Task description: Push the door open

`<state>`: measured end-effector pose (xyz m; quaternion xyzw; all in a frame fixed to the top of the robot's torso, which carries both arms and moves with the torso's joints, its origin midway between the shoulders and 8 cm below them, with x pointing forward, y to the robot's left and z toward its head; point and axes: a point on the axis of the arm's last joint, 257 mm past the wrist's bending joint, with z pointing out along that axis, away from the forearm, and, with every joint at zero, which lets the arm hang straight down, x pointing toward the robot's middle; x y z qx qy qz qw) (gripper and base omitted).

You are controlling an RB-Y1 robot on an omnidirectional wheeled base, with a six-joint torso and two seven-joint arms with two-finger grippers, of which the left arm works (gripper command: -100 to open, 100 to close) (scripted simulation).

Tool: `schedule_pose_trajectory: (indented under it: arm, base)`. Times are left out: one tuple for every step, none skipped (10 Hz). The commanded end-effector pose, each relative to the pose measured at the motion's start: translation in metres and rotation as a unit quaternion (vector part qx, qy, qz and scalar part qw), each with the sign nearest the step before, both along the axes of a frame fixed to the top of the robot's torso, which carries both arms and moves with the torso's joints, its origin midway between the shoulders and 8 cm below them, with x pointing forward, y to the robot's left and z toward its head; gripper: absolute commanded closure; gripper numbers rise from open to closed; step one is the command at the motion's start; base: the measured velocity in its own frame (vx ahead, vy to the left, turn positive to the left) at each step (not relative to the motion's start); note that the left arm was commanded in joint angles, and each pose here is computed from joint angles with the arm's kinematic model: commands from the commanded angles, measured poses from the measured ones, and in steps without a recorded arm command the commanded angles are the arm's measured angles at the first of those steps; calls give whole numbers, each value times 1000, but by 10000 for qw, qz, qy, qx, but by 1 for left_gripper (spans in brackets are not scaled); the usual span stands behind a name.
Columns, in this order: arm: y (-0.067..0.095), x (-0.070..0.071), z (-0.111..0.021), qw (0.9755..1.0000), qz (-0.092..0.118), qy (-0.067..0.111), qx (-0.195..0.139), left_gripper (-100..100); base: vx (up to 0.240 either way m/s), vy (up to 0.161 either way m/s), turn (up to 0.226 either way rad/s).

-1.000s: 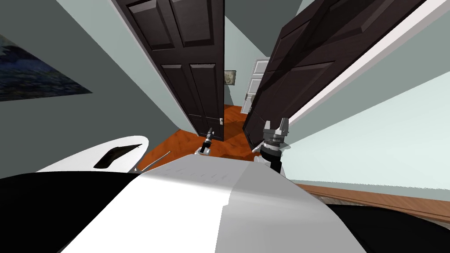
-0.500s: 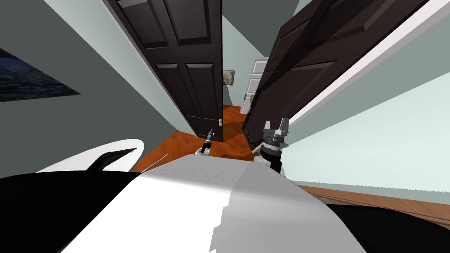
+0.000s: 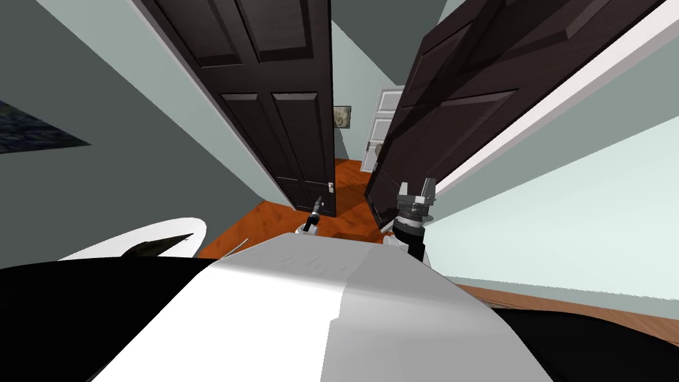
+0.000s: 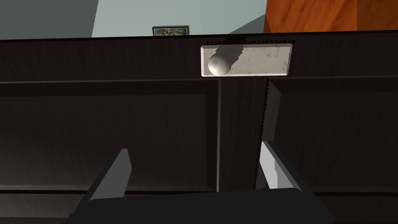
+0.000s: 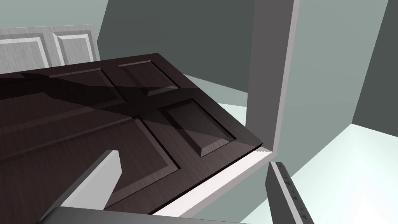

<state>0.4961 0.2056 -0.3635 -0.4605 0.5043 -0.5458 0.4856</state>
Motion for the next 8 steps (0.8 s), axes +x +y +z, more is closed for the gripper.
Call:
schedule_pose_trajectory:
  arm:
    - [-2,0,-7,10000,-7,79,25,-100]
    - [-3,-1,-13,9999,-13,149,46,-100]
    - [-3,-2,-15,9998,-16,179,55,-100]
    - [-4,-2,-21,9997,-21,241,73,-100]
    - [-4,-3,-22,9996,-23,263,80,-100]
    - [-5,-4,-28,9994,-29,324,98,-100]
    - [-4,-3,-25,9995,-26,292,89,-100]
    - [-1,-3,-26,9995,-3,296,104,-100]
  base:
    - [100,37,-41]
    - [105,28,-62]
    - [87,18,-39]
    - [84,17,-46]
    - [83,16,-28]
    - [75,17,-45]
    - [32,9,-10]
    - [138,-6,-33]
